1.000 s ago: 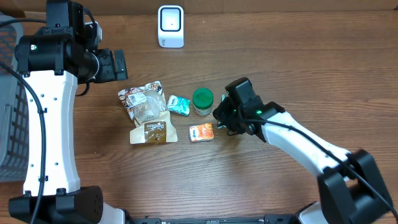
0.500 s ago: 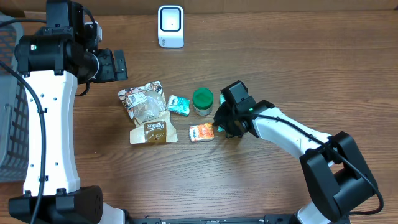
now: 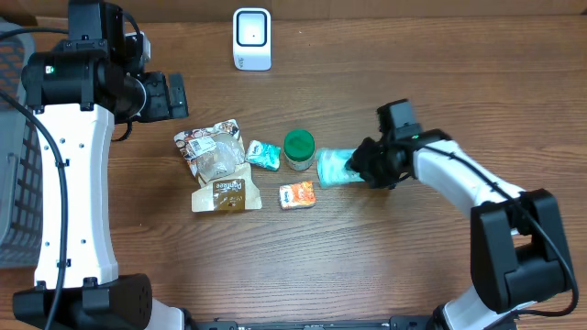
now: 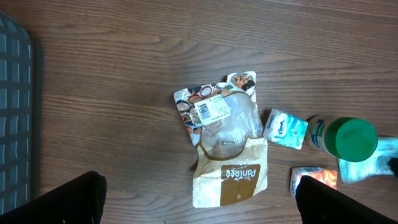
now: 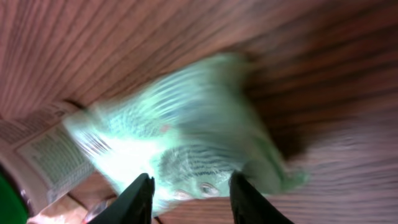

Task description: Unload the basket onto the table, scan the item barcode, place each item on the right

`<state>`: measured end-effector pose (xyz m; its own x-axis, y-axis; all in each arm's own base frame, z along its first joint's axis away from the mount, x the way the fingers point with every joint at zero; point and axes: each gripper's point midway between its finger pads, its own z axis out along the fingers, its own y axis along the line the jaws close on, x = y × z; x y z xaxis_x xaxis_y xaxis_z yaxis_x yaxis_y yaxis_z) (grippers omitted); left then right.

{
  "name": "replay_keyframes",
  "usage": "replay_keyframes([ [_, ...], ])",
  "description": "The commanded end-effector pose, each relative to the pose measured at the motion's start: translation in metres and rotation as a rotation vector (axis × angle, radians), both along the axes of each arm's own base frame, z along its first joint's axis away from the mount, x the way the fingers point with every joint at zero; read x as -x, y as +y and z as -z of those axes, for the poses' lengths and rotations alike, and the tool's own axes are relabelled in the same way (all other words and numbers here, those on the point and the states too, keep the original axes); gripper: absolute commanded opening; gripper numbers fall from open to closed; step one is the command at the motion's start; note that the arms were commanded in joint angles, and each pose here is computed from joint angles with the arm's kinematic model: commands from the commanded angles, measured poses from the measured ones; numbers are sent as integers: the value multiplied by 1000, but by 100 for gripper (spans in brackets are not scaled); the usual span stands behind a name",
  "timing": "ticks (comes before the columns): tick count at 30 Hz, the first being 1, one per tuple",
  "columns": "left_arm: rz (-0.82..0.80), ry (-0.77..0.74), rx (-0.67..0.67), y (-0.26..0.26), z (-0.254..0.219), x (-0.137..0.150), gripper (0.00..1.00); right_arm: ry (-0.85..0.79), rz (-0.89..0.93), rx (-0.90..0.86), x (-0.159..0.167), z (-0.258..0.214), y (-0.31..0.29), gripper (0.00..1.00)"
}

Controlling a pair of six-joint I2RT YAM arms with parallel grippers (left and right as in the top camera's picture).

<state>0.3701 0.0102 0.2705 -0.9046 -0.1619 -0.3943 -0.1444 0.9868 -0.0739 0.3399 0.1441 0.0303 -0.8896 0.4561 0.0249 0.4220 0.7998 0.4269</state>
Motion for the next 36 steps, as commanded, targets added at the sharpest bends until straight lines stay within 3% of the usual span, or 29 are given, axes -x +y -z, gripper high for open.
replay_keyframes([
  [1,14,-11,-11,1,-3,-2,100,-97,-107,-60,-20,-36,0,43],
  [5,14,-11,-11,1,-3,-2,100,-158,-201,-61,-30,-58,-17,52],
  [11,14,-11,-11,1,-3,-2,99,-244,-356,20,-40,-44,-35,57],
  [14,14,-11,-11,1,-3,-2,100,-150,-368,7,-24,-28,-32,51],
  [17,14,-11,-11,1,-3,-2,100,-61,-403,-9,-1,-22,-21,35],
  [25,14,-11,-11,1,-3,-2,100,-54,-491,-11,13,-22,8,34],
  [28,14,-11,-11,1,-3,-2,100,-85,-502,-15,9,-24,23,34],
  [33,15,-11,-11,1,-3,-2,100,-170,-349,73,-22,-23,37,34],
  [36,15,-11,-11,1,-3,-2,99,-198,-241,146,-38,-19,31,25],
])
